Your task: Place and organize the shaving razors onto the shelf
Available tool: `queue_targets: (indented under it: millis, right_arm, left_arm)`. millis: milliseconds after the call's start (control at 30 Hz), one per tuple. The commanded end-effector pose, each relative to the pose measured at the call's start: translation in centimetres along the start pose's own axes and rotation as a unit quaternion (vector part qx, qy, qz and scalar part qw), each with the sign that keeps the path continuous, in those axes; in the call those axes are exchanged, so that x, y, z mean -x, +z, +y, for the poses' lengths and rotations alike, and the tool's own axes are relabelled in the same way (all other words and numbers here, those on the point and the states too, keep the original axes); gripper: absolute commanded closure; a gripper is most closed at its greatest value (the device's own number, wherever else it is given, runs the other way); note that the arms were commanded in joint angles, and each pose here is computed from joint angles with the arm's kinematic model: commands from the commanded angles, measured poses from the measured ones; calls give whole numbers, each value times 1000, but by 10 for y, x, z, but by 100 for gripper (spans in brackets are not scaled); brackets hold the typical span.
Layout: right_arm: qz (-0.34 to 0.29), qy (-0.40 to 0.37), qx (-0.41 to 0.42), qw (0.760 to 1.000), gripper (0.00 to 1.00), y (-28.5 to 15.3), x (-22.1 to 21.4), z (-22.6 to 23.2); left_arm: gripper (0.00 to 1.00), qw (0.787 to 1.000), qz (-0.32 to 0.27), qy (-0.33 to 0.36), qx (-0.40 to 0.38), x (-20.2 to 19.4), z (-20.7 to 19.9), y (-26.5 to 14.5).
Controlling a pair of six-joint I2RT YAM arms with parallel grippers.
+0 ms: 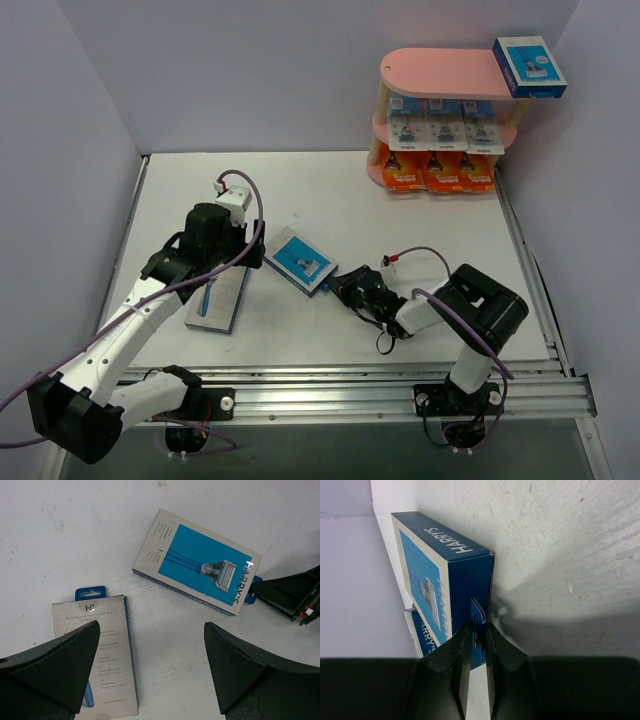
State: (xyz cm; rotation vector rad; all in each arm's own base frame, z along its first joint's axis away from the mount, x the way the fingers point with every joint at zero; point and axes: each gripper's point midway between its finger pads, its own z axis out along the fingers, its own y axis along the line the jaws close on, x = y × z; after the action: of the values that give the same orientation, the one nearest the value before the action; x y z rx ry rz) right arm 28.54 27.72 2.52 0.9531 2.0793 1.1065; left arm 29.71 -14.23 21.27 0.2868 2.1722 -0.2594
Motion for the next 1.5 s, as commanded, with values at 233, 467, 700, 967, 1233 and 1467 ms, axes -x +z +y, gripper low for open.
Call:
queue_targets:
  millis: [233,467,700,967,1233,1467]
  right_arm:
    - [-15,7,68,998,97,8,15,44]
    - [-6,-36,82,996,100,8,21,70]
    - [12,-101,60,993,100,4,31,78]
    - [39,-176,48,982,100,0,51,114]
    - [65,-268,47,960,100,2,80,159]
    - [137,-367,15,920,100,5,87,176]
  left_arm:
    - [6,1000,-21,-1,-13,17,-7,-3]
    - [6,1000,-20,0,-13,17,-7,-3]
    - [6,1000,-20,0,-12,17,-7,-3]
    - [6,1000,-18,1,-11,16,-8,-2]
    - [6,1000,-16,2,-5,15,-6,-1]
    - [6,1000,-12,3,-6,13,-6,1]
